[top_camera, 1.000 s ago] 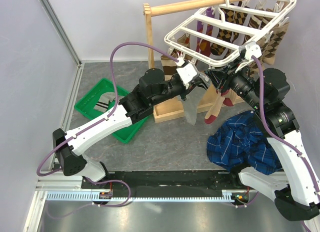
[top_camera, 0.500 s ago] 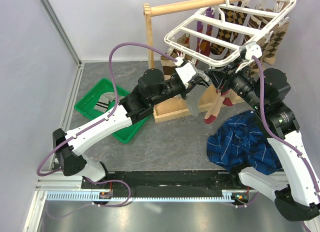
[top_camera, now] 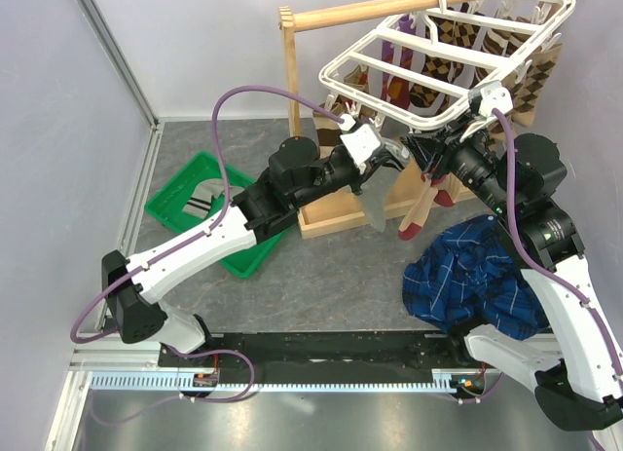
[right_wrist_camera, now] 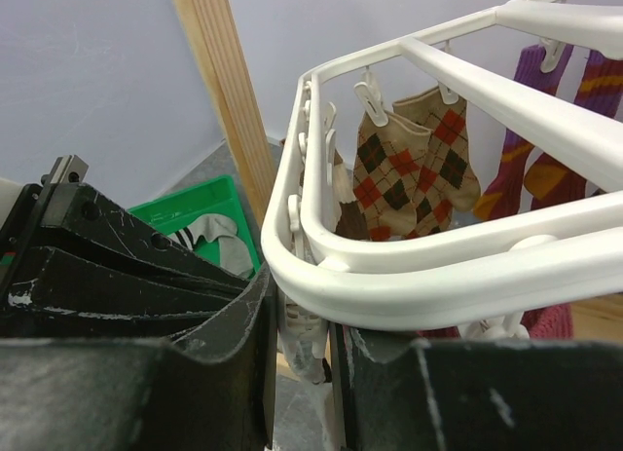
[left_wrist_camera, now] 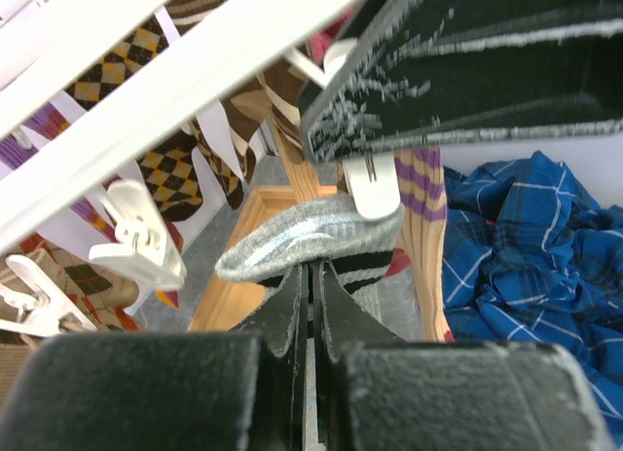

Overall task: Clip the socks to the hanger
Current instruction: Clamp the sock onto the hanger.

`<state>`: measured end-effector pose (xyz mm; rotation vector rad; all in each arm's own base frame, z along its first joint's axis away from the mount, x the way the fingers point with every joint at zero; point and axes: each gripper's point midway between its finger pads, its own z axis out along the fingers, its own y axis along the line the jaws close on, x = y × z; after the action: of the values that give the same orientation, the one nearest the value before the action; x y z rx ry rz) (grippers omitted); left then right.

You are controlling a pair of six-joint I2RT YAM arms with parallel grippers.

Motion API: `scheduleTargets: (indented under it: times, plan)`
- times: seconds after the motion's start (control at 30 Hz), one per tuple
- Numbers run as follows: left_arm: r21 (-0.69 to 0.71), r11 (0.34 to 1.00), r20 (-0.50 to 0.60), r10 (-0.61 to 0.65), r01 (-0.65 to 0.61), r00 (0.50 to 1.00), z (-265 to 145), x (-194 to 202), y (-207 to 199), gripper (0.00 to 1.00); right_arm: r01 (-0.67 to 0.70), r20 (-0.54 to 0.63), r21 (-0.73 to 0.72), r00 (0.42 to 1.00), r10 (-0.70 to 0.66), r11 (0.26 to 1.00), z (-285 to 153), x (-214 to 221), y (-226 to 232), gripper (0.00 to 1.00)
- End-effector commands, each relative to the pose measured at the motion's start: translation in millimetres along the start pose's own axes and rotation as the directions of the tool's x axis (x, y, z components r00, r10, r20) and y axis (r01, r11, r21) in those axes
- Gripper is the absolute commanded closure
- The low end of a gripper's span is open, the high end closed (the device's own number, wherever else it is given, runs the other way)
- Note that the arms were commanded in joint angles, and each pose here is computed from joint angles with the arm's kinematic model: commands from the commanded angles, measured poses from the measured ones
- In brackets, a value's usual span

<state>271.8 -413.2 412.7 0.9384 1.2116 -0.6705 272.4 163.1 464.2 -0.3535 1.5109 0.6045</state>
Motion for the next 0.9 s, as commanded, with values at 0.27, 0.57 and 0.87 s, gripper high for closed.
scheduleTargets:
  times: [0.27,0.57,0.87]
  plan:
    - [-0.036,0.999,0.13,0.01,-0.006,0.991,-14,-34,5,0.98,-0.033,-0.036,0.029,0.999,0.034,0.999,-2,8,-3,1.0]
    - [-0.029,1.0,0.178,0.007,-0.002,0.984,-13,-45,4,0.98,-0.067,-0.04,0.008,0.997,0.068,0.998,0,11,1,1.0]
    - [-0.015,1.0,0.195,-0.003,0.006,0.981,-11,-49,2,0.98,-0.08,-0.042,-0.002,0.996,0.08,0.997,2,12,3,1.0]
